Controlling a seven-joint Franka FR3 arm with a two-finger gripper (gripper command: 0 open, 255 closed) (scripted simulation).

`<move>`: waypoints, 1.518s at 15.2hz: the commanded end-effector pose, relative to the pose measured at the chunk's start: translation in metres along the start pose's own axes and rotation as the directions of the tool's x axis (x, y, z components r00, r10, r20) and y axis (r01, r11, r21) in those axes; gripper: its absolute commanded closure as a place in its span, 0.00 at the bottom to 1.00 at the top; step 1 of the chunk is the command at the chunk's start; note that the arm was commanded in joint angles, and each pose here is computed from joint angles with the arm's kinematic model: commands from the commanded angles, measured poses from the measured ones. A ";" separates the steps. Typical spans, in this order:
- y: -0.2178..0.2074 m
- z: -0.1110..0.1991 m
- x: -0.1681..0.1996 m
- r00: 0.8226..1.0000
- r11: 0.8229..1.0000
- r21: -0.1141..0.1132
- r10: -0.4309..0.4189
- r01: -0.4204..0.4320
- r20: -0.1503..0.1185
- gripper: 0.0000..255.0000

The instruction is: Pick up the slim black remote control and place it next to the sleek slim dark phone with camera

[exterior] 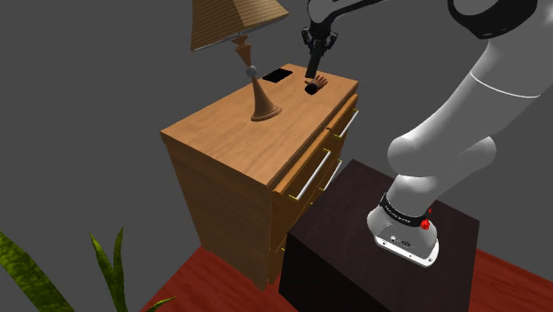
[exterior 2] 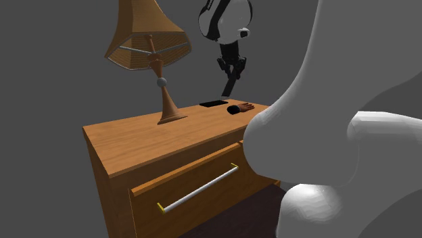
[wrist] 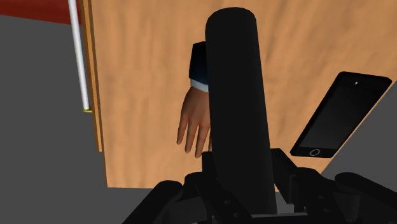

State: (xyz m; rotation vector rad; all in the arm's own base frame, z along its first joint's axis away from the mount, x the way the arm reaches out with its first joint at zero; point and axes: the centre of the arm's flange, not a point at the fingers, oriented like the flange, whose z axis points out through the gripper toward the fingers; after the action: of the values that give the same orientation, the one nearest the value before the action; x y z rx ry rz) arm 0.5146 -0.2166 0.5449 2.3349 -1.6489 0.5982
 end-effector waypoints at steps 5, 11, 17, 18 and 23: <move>-0.017 0.002 0.041 1.000 1.000 0.000 0.000 0.000 0.000 1.00; -0.050 0.035 0.105 1.000 1.000 0.000 0.000 0.000 0.000 1.00; -0.080 0.065 0.164 1.000 1.000 0.000 0.000 0.000 0.000 1.00; -0.080 0.070 0.162 1.000 1.000 0.000 0.000 0.000 0.000 1.00; -0.078 0.094 0.150 1.000 1.000 0.000 0.000 0.000 0.000 1.00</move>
State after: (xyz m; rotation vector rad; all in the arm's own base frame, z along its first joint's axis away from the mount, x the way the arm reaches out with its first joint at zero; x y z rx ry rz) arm 0.6498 -0.3548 0.5386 2.3351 -1.6489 0.5968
